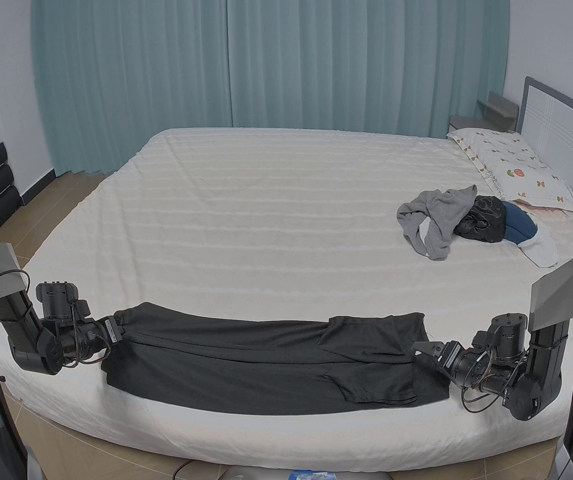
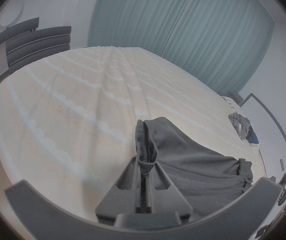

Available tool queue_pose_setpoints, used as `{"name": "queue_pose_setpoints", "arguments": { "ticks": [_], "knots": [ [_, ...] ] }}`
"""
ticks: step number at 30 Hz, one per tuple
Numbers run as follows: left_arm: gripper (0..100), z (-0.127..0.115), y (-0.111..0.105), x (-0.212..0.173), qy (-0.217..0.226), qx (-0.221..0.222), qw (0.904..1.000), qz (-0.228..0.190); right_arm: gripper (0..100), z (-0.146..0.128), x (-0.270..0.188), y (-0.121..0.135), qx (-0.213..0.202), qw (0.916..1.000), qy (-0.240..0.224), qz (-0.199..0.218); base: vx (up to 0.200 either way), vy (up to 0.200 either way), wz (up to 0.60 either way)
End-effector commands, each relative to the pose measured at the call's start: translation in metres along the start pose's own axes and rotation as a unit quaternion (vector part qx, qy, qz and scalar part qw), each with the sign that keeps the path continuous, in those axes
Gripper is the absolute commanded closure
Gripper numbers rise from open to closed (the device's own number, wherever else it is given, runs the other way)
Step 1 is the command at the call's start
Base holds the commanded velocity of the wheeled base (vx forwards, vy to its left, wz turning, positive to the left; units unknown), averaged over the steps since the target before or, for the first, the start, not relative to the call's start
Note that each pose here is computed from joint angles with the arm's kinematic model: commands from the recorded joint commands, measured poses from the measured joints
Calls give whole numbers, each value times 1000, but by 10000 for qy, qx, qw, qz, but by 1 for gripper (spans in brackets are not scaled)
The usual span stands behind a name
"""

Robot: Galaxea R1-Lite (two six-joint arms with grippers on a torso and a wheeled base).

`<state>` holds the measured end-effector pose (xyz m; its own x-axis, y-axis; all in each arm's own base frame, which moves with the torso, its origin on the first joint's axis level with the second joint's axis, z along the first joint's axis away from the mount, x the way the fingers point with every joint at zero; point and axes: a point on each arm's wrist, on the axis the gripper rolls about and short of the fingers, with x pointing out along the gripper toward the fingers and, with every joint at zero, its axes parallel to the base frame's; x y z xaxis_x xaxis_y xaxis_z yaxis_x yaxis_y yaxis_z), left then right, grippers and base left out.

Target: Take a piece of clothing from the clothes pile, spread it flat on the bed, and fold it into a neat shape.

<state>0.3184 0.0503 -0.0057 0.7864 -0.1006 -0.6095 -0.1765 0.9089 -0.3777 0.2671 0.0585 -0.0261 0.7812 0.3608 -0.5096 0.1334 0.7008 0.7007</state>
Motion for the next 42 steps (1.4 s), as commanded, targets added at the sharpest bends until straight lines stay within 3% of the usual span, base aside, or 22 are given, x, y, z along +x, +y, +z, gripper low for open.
{"name": "queue_pose_setpoints", "arguments": {
  "ticks": [1,8,19,25,42],
  "knots": [
    [100,10,5,-3,-112,-53,9999,-7,0,0,0,0,-7,10000,1,5,0,0,0],
    [100,21,12,-9,61,-210,9997,-126,0,0,0,0,-6,10000,6,-1,0,0,0],
    [100,14,13,-4,203,-227,9995,-114,0,0,0,0,-6,10000,6,-1,0,0,0],
    [100,12,14,-2,240,-238,9994,-111,0,0,1,0,-7,10000,1,5,-200,0,0],
    [100,14,13,9,221,-412,9988,-172,0,0,1,0,-9,10000,-5,11,0,0,0]
  ]
}}
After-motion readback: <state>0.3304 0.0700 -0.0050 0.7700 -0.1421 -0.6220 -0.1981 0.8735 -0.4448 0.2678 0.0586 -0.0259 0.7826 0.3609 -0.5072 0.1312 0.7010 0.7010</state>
